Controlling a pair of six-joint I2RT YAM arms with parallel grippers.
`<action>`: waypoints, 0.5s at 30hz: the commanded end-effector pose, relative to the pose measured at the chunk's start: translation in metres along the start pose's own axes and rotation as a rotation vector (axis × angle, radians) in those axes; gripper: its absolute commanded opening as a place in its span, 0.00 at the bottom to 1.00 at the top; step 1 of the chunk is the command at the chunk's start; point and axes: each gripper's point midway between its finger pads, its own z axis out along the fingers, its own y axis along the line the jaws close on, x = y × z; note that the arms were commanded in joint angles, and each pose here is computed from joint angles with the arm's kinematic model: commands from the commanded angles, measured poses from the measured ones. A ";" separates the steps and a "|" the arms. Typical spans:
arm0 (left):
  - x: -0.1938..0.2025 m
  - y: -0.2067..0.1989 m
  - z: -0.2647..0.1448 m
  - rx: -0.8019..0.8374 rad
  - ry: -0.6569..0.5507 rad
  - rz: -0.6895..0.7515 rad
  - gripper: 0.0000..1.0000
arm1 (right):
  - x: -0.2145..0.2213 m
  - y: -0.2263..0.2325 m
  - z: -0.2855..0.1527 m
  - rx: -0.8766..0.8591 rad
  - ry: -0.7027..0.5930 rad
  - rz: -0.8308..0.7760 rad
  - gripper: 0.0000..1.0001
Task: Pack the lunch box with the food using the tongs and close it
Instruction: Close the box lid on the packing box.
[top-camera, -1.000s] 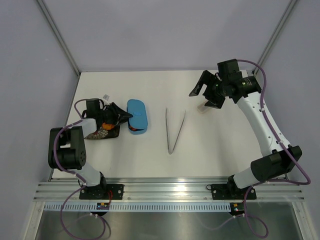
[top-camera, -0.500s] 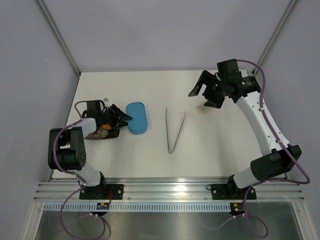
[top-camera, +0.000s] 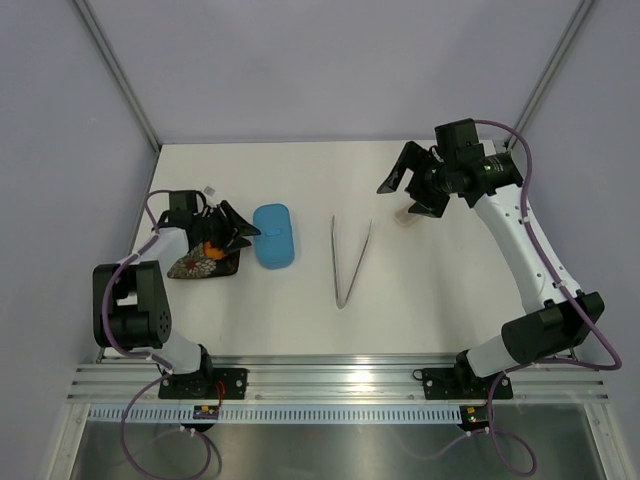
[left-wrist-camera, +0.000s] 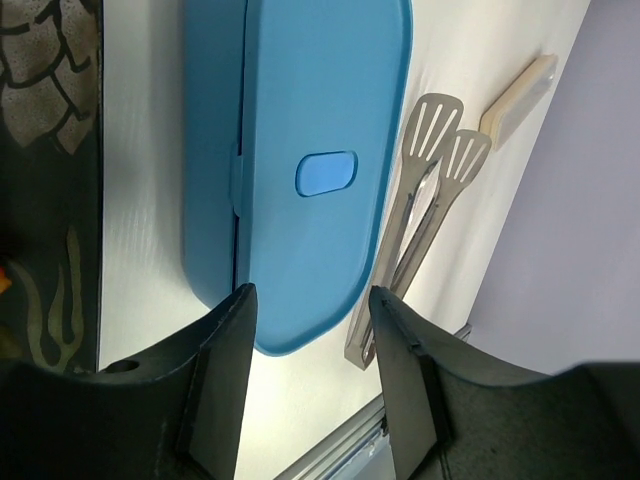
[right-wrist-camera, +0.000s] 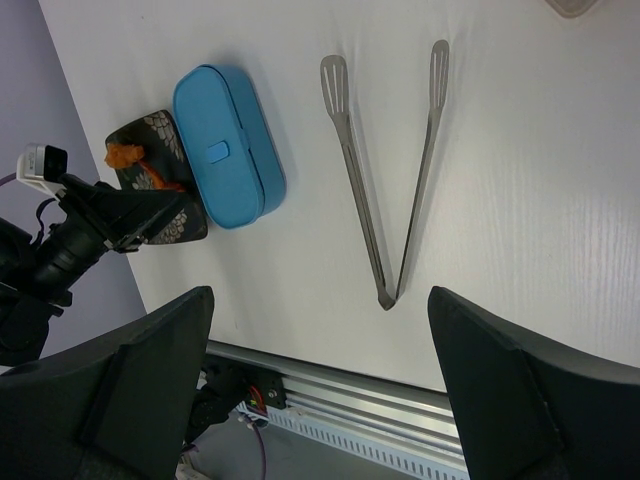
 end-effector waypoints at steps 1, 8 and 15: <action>-0.021 -0.022 -0.018 0.003 -0.079 0.097 0.52 | -0.003 0.011 -0.015 -0.056 -0.039 -0.007 0.96; -0.027 -0.038 -0.033 -0.025 -0.110 0.163 0.44 | 0.000 0.010 -0.019 -0.060 -0.045 0.002 0.96; -0.008 -0.067 -0.014 -0.095 -0.056 0.294 0.00 | 0.002 0.009 -0.016 -0.062 -0.036 0.014 0.96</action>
